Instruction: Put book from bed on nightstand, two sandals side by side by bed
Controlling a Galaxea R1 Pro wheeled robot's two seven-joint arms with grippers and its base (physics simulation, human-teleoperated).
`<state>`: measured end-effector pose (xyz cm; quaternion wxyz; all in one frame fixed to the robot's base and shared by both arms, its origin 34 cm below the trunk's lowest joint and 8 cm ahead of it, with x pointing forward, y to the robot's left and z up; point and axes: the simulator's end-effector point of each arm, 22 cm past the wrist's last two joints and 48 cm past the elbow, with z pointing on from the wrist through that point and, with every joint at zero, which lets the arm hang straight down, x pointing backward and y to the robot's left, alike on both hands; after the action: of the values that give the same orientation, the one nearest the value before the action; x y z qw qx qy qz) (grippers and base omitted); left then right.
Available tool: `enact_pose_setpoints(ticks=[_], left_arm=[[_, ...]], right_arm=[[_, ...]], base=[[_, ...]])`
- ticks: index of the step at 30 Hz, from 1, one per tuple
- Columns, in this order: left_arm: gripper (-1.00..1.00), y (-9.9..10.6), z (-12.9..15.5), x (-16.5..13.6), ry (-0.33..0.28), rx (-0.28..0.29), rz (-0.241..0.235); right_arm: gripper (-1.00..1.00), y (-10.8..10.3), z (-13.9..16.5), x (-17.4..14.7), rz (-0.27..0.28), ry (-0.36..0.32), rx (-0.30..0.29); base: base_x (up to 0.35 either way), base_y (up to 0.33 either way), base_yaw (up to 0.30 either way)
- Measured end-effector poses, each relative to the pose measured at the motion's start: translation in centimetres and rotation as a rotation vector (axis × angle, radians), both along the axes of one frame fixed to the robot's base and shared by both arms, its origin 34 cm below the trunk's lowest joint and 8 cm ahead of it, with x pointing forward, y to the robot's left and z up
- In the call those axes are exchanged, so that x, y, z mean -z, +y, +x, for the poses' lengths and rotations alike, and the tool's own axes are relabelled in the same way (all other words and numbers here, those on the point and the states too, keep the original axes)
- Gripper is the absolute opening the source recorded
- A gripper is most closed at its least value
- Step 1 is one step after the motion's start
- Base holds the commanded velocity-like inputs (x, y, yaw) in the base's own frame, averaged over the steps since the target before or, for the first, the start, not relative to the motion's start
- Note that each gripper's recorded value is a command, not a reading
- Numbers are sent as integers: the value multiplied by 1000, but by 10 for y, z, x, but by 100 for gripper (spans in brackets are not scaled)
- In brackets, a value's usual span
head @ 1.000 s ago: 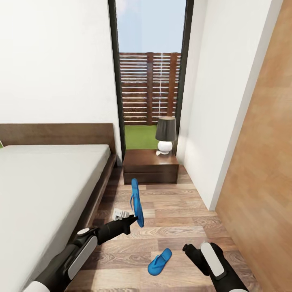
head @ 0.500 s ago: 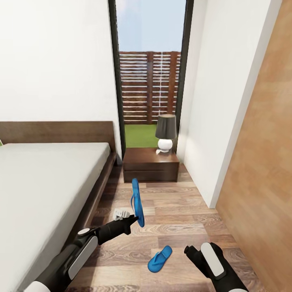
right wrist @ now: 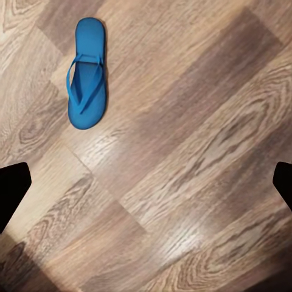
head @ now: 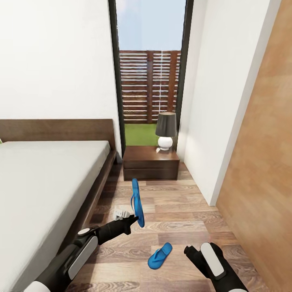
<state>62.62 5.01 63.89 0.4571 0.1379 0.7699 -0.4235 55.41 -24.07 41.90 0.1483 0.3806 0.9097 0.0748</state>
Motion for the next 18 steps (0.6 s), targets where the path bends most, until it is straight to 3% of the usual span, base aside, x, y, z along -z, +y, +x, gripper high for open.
enact_pose_setpoints(ticks=[18], left_arm=[[-100,0,-9,40,0,0,0]], right_arm=[[100,3,-18,48,4,27,-3]], base=[[0,0,0]])
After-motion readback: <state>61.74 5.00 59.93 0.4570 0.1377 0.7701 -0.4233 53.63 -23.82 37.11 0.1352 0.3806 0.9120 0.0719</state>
